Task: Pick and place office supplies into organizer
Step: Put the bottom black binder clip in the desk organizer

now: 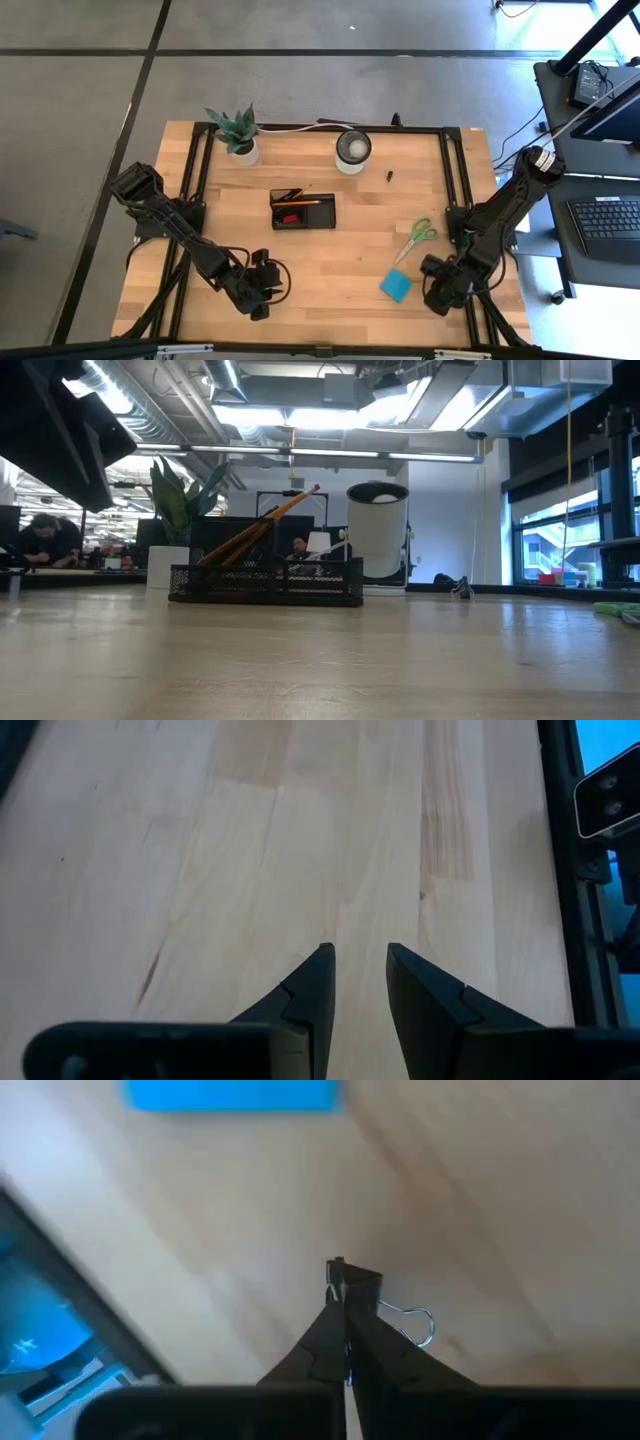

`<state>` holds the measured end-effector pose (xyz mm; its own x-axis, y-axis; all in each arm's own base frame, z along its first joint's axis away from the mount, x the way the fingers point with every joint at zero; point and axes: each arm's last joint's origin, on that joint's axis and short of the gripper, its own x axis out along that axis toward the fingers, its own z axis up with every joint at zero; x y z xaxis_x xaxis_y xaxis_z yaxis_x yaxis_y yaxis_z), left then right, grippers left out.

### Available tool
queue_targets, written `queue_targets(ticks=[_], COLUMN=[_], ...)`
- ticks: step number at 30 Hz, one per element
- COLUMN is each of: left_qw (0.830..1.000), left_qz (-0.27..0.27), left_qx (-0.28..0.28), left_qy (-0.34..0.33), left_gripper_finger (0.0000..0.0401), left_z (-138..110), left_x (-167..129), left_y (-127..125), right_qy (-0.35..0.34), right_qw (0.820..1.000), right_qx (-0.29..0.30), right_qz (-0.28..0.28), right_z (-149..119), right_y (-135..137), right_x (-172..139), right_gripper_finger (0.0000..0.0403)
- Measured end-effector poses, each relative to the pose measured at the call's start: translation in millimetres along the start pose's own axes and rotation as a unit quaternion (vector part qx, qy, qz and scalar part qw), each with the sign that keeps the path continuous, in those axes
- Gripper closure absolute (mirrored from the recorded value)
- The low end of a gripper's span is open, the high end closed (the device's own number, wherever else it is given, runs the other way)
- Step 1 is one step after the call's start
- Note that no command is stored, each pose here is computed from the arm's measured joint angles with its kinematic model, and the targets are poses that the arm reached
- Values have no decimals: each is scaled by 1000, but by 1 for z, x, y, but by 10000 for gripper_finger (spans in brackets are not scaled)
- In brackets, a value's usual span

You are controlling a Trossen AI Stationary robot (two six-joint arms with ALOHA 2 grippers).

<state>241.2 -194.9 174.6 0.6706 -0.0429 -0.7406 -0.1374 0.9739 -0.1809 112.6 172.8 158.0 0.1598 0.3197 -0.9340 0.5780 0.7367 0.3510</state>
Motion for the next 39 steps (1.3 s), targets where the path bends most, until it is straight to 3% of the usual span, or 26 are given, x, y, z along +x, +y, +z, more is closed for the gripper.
queue_targets(ticks=[6, 10, 16, 23, 26, 35, 39], left_qw=[1000, 998, 998, 998, 998, 998, 998], left_qz=[-14, -47, -37, -35, -35, -32, -34], left_qx=[4, -4, -2, -1, 0, 4, 6], left_qy=[15, 49, 50, 52, 53, 58, 58], left_gripper_finger=[315, 315, 315, 315, 315, 315, 315], left_z=[-1, -3, -4, -4, -5, -6, -7], left_x=[0, 0, 0, 0, 0, -1, -2], left_y=[-1, -3, -1, -1, -1, -1, -2], right_qy=[-72, -181, -360, -488, -518, -492, -461], right_qw=[997, 980, 916, 820, 798, 786, 796], right_qx=[-20, -66, -172, -297, -307, -369, -376], right_qz=[19, 47, 45, 18, 0, -68, -113], right_z=[7, 23, 72, 148, 175, 250, 281], right_y=[26, 46, 71, 95, 96, 127, 135], right_x=[-26, -44, -61, -50, -41, -8, 2], right_gripper_finger=[394, 394, 394, 394, 394, 394, 394])
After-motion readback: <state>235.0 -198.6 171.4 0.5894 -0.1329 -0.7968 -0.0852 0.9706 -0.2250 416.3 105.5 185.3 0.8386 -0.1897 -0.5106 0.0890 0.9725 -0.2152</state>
